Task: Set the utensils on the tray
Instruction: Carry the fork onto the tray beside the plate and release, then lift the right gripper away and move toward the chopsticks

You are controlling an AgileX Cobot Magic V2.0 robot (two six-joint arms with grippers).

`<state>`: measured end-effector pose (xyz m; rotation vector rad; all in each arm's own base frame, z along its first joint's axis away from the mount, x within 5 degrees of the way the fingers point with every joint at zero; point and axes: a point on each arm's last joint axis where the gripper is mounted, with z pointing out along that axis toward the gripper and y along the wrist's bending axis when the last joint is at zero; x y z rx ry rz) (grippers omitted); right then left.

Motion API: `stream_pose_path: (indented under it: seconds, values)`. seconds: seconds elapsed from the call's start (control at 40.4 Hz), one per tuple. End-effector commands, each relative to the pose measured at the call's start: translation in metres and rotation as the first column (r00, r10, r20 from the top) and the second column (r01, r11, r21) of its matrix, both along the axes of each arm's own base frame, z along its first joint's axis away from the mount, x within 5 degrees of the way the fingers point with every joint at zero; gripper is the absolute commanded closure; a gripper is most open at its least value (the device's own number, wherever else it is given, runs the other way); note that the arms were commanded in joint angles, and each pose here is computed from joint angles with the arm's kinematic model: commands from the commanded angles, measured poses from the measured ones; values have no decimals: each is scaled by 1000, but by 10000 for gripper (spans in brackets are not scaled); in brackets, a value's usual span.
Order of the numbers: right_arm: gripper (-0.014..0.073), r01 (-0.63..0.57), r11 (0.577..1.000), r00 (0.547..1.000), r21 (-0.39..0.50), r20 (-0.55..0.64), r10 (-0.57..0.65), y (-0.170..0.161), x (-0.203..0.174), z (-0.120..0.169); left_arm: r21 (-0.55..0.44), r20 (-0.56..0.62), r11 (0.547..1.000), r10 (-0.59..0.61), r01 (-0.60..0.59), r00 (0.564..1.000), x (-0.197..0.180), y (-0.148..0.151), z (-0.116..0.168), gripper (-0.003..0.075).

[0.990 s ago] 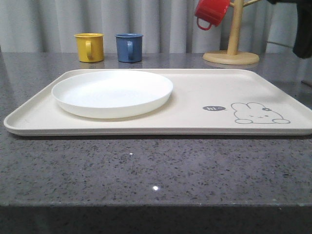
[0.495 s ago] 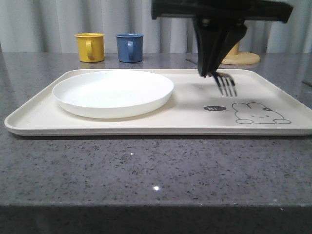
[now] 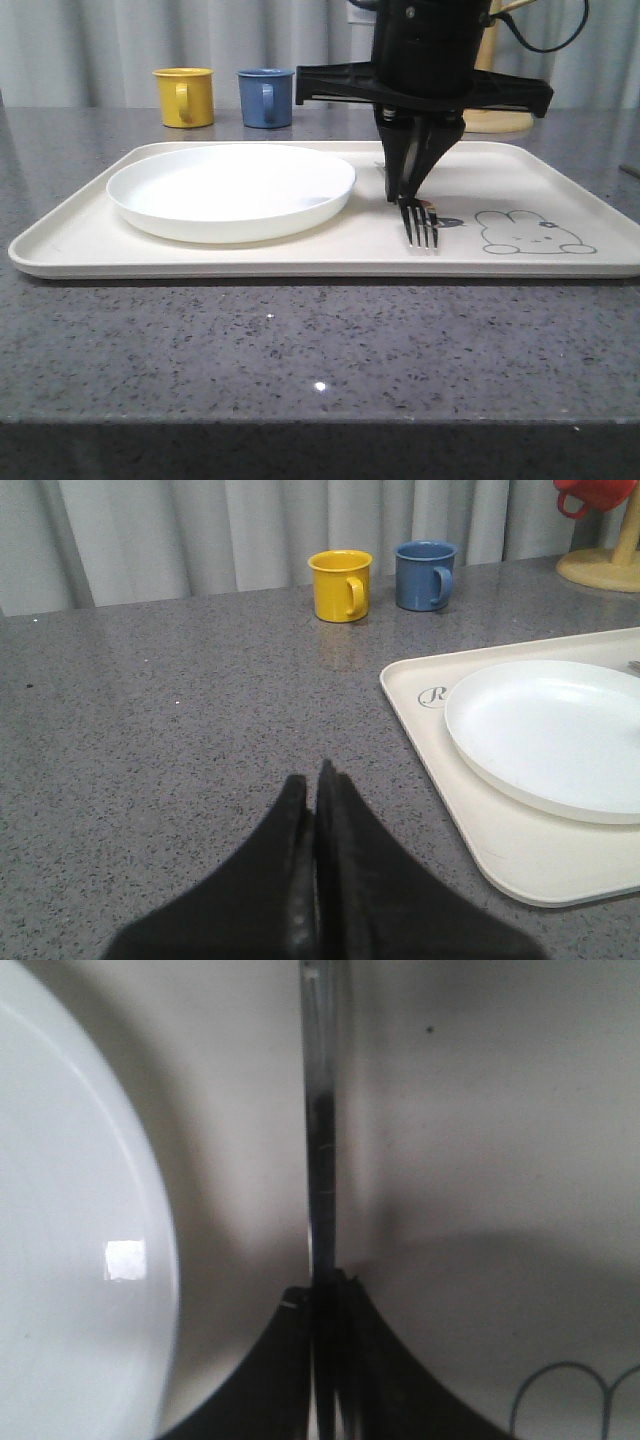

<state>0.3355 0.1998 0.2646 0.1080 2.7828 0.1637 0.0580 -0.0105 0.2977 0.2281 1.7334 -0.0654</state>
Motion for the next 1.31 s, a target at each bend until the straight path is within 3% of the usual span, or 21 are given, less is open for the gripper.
stream_pose_path:
  seconds: [0.0,0.247,0.594,0.792,1.015,1.138,1.287]
  values:
    - [547,-7,1000,993,23,115,4,-5,3,27,-25,92,1000,5,-2,996,0,0,15,738]
    - [515,-5,1000,995,12,96,4,-3,5,20,-25,92,1000,5,-2,996,0,0,15,738]
    - [298,3,1000,996,0,93,-3,-5,5,32,-25,92,1000,5,-2,996,0,0,15,738]
    - [295,-6,998,994,-62,107,13,-12,3,61,-25,92,1000,5,-2,996,0,0,15,738]
    - [295,-102,994,984,-36,142,106,-18,-1,98,-25,92,1000,5,-2,996,0,0,15,738]
    - [295,-140,990,983,-8,115,140,-40,3,105,-25,92,1000,5,-2,996,0,0,15,738]
    - [295,-116,992,992,-54,51,119,-84,6,109,-25,92,1000,5,-2,996,0,0,15,738]
